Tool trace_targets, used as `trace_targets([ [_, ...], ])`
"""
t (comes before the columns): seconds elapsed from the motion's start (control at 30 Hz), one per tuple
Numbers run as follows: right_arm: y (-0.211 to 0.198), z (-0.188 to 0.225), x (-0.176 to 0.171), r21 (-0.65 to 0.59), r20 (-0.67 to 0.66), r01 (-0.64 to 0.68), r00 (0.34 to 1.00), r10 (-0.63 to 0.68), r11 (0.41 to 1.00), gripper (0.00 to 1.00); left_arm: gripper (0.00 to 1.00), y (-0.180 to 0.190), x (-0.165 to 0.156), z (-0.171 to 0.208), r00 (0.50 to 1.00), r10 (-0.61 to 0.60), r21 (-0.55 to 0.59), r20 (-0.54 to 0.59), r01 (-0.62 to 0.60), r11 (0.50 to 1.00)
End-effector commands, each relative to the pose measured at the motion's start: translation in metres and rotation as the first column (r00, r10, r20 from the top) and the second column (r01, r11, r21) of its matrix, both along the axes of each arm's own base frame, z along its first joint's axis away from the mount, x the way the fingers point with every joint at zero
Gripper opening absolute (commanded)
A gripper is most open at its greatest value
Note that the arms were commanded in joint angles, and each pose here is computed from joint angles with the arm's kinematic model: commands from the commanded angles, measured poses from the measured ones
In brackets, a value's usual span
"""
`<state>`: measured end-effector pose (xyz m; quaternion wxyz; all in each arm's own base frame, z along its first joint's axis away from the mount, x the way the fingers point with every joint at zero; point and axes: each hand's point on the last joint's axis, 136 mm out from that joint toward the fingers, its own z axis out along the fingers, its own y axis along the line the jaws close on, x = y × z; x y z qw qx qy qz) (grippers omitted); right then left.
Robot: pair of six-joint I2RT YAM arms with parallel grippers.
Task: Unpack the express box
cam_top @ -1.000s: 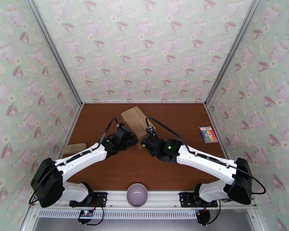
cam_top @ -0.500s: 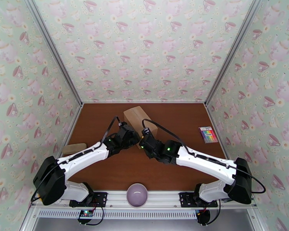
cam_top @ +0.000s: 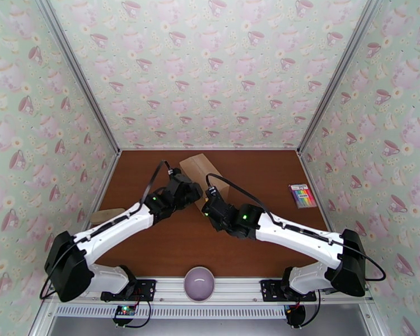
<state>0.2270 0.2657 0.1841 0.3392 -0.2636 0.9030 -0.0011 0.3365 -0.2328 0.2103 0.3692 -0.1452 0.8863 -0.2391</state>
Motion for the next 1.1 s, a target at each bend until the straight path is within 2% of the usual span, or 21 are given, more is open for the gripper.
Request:
trace_targets([
  [0.0, 0.006, 0.006, -0.002, 0.025, 0.002, -0.012, 1.000, 0.012, 1.000, 0.00, 0.77, 0.012, 0.008, 0.022, 0.998, -0.002, 0.068, 0.058, -0.002, 0.998],
  [0.2, 0.008, 0.008, -0.001, 0.033, 0.010, -0.013, 1.000, 0.012, 0.999, 0.00, 0.82, -0.012, 0.027, 0.013, 0.996, -0.075, 0.076, 0.040, 0.072, 0.995],
  [0.43, 0.008, 0.011, -0.001, 0.037, 0.012, -0.015, 1.000, 0.014, 0.999, 0.00, 0.82, -0.028, 0.048, -0.008, 0.996, -0.087, 0.085, 0.021, 0.085, 0.993],
  [0.67, 0.003, 0.016, -0.004, 0.036, 0.013, -0.018, 1.000, 0.017, 0.999, 0.00, 0.82, -0.025, 0.061, -0.024, 0.999, -0.050, 0.132, -0.011, 0.051, 0.990],
  [1.07, -0.015, 0.026, -0.016, 0.050, 0.004, -0.004, 1.000, 0.004, 0.999, 0.00, 0.81, 0.001, 0.086, -0.045, 0.998, 0.042, 0.210, -0.045, -0.032, 0.977],
])
